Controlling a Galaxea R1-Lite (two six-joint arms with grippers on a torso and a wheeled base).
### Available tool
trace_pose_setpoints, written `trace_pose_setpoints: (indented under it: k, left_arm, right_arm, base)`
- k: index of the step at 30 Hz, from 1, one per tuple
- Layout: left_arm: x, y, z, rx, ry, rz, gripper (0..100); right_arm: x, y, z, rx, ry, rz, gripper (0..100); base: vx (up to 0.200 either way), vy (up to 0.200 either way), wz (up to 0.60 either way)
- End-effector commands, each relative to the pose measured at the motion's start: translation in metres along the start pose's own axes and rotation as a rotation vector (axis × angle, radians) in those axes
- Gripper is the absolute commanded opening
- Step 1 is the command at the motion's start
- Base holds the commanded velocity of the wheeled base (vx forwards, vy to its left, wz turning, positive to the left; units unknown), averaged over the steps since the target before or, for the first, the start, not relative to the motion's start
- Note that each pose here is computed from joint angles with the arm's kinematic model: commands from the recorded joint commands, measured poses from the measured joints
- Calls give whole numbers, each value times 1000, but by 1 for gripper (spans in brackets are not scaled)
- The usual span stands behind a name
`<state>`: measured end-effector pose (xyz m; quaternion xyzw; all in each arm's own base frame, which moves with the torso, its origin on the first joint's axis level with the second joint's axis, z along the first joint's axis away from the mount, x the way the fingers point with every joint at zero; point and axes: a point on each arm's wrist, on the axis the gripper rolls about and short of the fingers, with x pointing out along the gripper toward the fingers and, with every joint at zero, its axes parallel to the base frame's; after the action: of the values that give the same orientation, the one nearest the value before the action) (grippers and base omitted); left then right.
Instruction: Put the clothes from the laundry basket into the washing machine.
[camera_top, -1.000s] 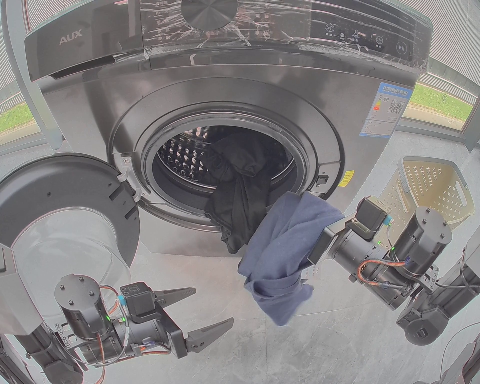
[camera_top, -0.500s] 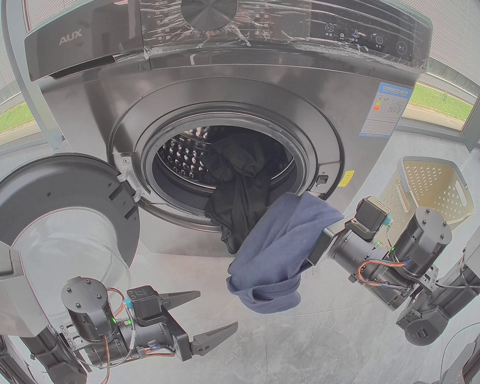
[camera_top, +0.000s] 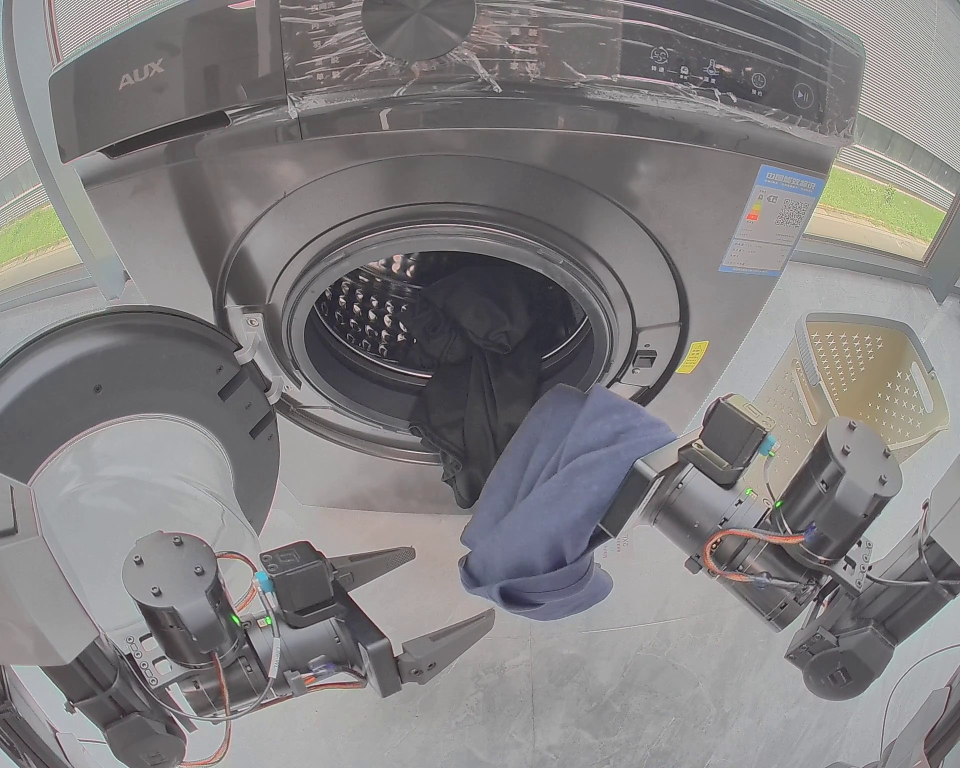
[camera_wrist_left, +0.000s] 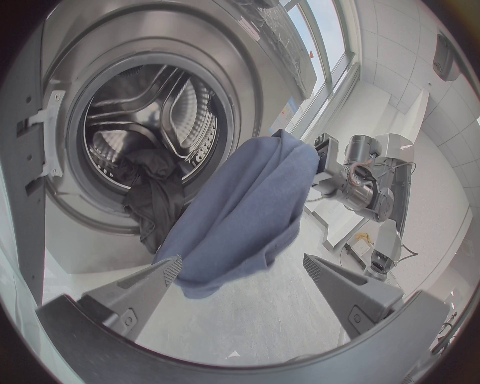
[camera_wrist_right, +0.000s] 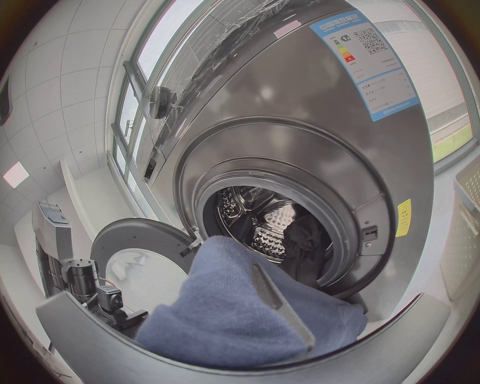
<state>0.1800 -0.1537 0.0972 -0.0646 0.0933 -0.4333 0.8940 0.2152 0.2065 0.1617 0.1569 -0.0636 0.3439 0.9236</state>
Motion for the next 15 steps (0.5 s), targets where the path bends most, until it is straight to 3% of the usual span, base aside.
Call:
trace_pose_setpoints:
  k: [1, 4, 6, 15]
  left_arm:
    - [9, -4, 4, 8, -25, -22, 100]
    - [13, -5, 0, 12, -7, -29, 100]
    - [23, -3, 1, 35, -20, -32, 100]
    - [51, 5, 6, 48, -65, -28, 100]
  right_arm:
    - [5, 14, -3, 27, -7, 26, 0]
    - [11, 16, -2, 23, -23, 31, 0]
    - [16, 21, 1, 17, -47, 48, 0]
    - [16, 39, 5, 32, -65, 99, 0]
  base:
    - [0, 0, 0]
    - [0, 0, 0]
    - [0, 0, 0]
    - [0, 0, 0]
